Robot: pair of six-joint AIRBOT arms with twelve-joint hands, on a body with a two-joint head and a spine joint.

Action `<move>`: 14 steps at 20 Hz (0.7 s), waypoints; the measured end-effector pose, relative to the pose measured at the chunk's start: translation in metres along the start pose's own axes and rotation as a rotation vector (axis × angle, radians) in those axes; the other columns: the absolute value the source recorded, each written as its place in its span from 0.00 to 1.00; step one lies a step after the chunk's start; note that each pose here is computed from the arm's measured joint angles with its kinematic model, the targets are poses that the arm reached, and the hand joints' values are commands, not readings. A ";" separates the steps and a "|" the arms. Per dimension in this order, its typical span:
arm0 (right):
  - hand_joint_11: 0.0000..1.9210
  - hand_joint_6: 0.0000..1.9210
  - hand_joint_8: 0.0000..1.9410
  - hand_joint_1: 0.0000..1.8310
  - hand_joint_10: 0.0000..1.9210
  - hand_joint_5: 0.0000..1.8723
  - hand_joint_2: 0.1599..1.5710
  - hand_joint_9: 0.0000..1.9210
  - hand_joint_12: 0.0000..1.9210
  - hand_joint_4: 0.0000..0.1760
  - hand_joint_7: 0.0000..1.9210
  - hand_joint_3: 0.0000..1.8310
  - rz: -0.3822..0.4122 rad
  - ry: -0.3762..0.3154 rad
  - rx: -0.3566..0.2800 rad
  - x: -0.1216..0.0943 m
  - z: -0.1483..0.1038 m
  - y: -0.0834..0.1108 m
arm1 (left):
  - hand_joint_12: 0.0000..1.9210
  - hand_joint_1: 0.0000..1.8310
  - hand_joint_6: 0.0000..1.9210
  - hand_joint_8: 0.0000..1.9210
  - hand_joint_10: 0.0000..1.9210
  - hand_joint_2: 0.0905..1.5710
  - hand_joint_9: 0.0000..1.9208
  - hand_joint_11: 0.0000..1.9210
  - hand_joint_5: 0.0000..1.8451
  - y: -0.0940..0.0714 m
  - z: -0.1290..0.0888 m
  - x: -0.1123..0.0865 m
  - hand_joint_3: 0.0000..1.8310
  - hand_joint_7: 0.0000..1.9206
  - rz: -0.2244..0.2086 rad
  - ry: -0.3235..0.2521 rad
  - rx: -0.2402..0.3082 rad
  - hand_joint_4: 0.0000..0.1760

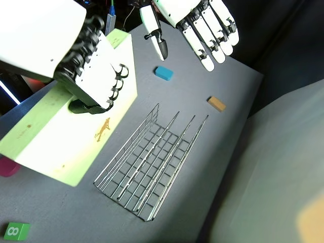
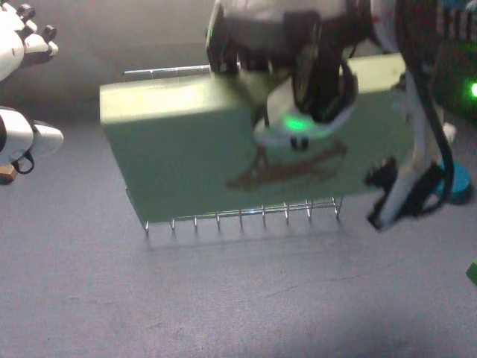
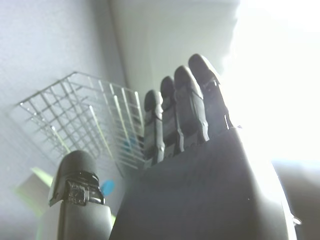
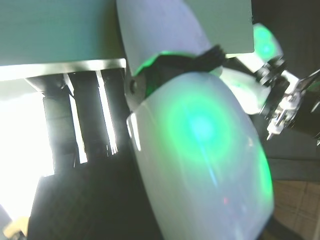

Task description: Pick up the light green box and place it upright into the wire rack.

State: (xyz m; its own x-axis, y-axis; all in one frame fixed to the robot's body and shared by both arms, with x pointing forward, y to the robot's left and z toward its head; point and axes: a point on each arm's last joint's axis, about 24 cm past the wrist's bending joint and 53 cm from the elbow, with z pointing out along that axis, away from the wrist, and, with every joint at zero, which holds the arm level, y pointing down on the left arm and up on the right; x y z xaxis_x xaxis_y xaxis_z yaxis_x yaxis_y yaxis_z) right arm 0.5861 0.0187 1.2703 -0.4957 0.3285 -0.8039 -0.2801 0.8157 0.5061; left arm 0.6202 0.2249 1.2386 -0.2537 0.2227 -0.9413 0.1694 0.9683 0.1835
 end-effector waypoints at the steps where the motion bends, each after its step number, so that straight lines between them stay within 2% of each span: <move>1: 0.34 0.57 0.66 0.66 0.67 0.43 0.72 0.40 0.86 0.00 0.48 0.00 -0.017 -0.024 -0.008 -0.006 0.000 0.004 | 0.36 0.04 0.00 0.00 0.00 0.79 0.11 0.00 0.13 0.001 0.000 0.000 0.00 0.12 0.000 0.001 -0.003 0.00; 5: 0.35 0.57 0.66 0.66 0.67 0.44 0.72 0.41 0.86 0.00 0.47 0.00 0.000 -0.034 -0.031 -0.011 0.009 0.020 | 0.37 0.03 0.00 0.00 0.00 0.79 0.12 0.00 0.11 0.001 0.000 0.001 0.00 0.12 -0.001 0.004 -0.005 0.00; 9: 0.35 0.57 0.66 0.66 0.67 0.44 0.72 0.40 0.86 0.00 0.47 0.00 -0.022 -0.081 -0.041 -0.020 0.024 0.030 | 0.37 0.02 0.00 0.00 0.00 0.79 0.11 0.00 0.11 -0.001 -0.001 0.001 0.00 0.12 0.008 0.005 -0.002 0.00; 12: 0.36 0.57 0.66 0.66 0.67 0.44 0.72 0.40 0.86 0.00 0.47 0.00 -0.031 -0.041 -0.004 0.001 0.041 0.024 | 0.37 0.02 0.00 0.00 0.00 0.79 0.11 0.00 0.11 -0.001 -0.001 0.001 0.00 0.11 0.008 0.005 -0.002 0.00; 14: 0.36 0.57 0.65 0.66 0.67 0.44 0.72 0.41 0.85 0.00 0.48 0.00 -0.021 -0.025 0.008 0.007 0.046 0.022 | 0.37 0.02 0.00 0.00 0.00 0.79 0.11 0.00 0.11 -0.001 -0.001 0.002 0.00 0.11 0.008 0.007 -0.005 0.00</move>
State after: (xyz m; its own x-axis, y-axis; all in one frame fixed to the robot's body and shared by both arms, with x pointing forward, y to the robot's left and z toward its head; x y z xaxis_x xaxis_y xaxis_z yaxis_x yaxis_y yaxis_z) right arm 0.6147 0.0608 1.2617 -0.4693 0.3225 -0.8221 -0.2834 0.8267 0.4861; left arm 0.6186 0.2250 1.2373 -0.2590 0.2313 -0.9378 0.1666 0.9671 0.1925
